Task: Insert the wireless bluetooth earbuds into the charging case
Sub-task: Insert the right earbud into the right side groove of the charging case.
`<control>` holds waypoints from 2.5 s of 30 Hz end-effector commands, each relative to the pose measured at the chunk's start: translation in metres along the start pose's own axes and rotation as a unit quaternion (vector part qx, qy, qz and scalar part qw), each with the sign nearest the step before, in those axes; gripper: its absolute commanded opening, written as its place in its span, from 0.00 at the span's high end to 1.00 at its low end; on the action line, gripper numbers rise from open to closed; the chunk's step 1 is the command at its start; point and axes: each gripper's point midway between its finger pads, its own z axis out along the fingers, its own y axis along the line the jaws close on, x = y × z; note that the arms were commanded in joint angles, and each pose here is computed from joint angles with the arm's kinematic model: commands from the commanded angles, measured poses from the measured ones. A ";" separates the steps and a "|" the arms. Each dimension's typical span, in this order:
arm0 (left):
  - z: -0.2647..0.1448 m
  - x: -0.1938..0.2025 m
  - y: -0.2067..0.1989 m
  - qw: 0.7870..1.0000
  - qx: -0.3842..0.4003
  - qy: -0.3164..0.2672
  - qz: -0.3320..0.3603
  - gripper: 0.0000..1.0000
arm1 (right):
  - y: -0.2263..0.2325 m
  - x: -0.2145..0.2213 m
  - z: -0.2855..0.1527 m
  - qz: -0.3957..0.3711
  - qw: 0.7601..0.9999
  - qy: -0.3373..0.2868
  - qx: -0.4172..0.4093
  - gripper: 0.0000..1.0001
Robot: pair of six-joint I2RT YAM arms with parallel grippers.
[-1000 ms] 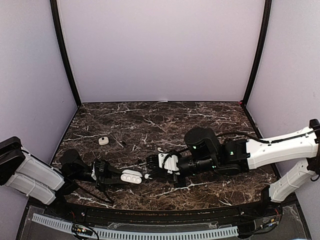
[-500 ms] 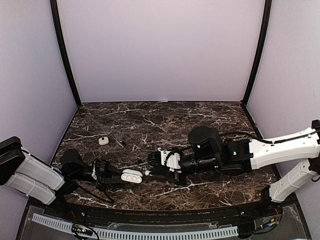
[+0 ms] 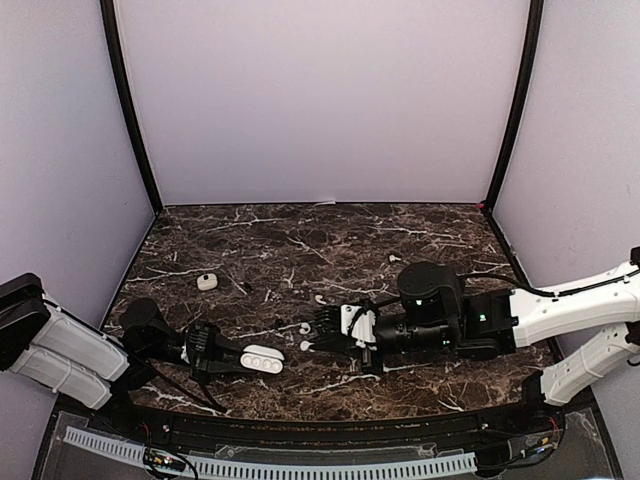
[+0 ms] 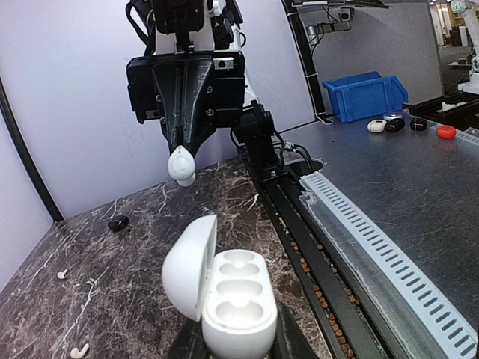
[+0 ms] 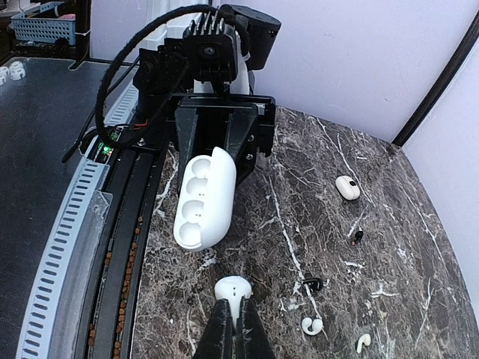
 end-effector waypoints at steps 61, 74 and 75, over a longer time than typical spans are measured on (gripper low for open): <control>0.000 -0.002 -0.008 0.999 0.010 -0.010 0.035 1.00 | 0.034 -0.028 0.054 -0.011 0.997 0.029 0.072 1.00; 0.000 -0.001 -0.005 1.000 0.005 -0.005 0.028 1.00 | 0.027 -0.032 0.056 -0.012 0.996 0.024 0.091 1.00; 0.000 -0.001 -0.005 1.000 0.005 -0.004 0.027 1.00 | 0.028 -0.031 0.057 -0.012 0.996 0.026 0.090 1.00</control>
